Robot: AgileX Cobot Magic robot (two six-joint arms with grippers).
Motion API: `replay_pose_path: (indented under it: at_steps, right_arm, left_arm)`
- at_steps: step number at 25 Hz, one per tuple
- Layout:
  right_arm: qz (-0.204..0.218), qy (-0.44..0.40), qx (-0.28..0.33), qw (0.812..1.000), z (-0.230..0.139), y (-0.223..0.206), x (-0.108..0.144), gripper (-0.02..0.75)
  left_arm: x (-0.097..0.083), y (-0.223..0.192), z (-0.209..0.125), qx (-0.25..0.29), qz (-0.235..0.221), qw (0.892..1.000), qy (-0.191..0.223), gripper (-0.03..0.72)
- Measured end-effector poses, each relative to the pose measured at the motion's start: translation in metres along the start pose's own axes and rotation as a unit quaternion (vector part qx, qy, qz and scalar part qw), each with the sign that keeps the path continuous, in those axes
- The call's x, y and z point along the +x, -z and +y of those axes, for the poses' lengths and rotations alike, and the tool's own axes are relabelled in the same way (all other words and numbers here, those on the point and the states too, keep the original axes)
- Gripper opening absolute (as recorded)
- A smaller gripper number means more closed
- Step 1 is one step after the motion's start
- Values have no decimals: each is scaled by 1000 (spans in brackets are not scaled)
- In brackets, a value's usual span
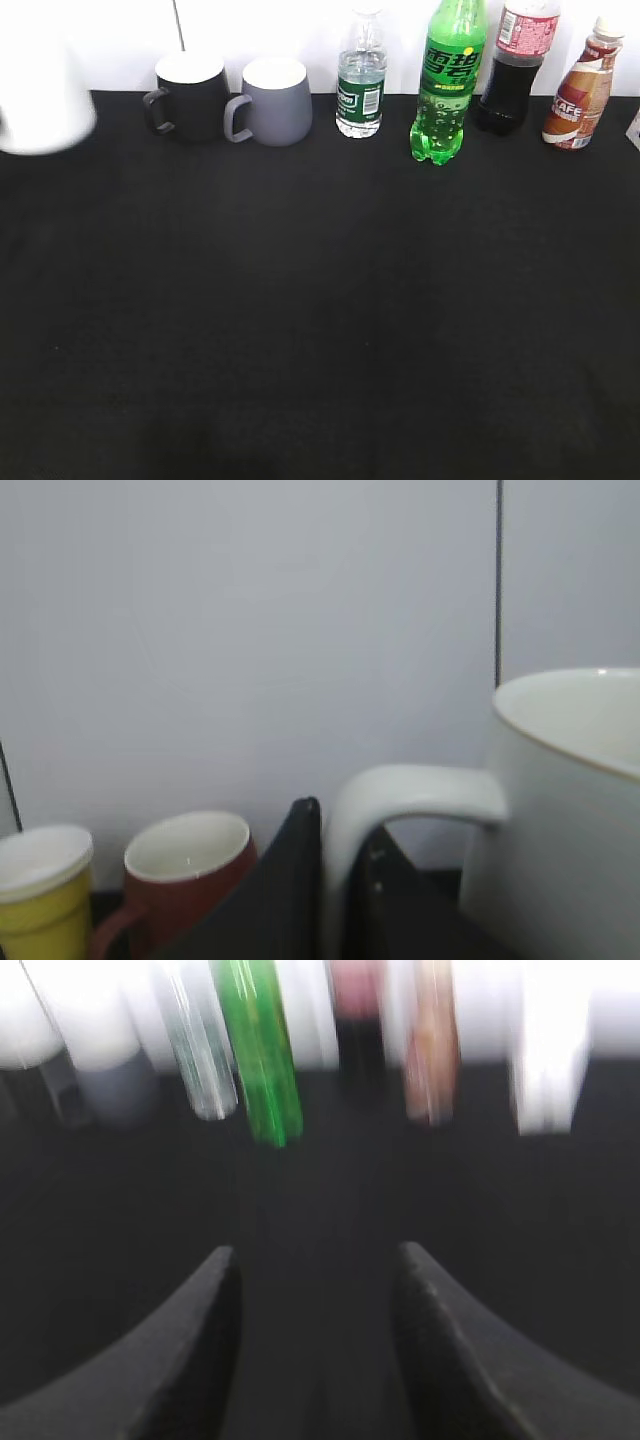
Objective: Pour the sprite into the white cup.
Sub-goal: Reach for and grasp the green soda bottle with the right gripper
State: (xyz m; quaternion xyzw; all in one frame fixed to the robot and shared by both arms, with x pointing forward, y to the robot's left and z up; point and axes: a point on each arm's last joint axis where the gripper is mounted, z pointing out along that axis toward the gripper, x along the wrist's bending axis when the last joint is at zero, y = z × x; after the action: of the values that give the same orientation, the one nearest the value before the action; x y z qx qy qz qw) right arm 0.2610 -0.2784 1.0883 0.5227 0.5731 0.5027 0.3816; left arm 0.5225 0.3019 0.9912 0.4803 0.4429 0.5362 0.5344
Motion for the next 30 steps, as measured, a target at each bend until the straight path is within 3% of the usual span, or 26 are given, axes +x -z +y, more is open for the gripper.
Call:
replay_pose_path:
  at_steps: [3, 5, 8, 13, 17, 22, 25, 28, 30]
  right_arm:
    - [35, 69, -69, 995, 18, -15, 3, 354]
    - [19, 89, -86, 992, 9, -24, -2, 329]
    - [4, 86, -85, 993, -3, -35, -8, 324]
    - [7, 105, -48, 993, -5, -50, -11, 323]
    - [16, 149, -13, 989, -6, -55, -11, 216]
    - [19, 137, -5, 990, -6, -58, -11, 226]
    - [5, 124, 16, 992, -6, -74, -18, 242]
    - [-24, 202, 26, 979, 2, -71, -23, 225]
    - [-49, 205, 48, 976, 4, -68, -27, 208]
  left_arm:
    - [-3, 21, 46, -56, -17, 998, 15, 36]
    - [-2, 31, 68, -78, -13, 997, 18, 36]
    - [-2, 41, 81, -66, -13, 998, 18, 36]
    - [-7, 50, 90, -56, -35, 998, 8, 36]
    - [-8, 54, 92, -45, -44, 998, 4, 36]
    - [-10, 63, 102, -50, -52, 997, -14, 36]
    - [-10, 74, 117, -80, -50, 995, -19, 36]
    - [-10, 77, 118, -67, -46, 996, -22, 36]
    - [-10, 77, 117, -62, -46, 997, -23, 36]
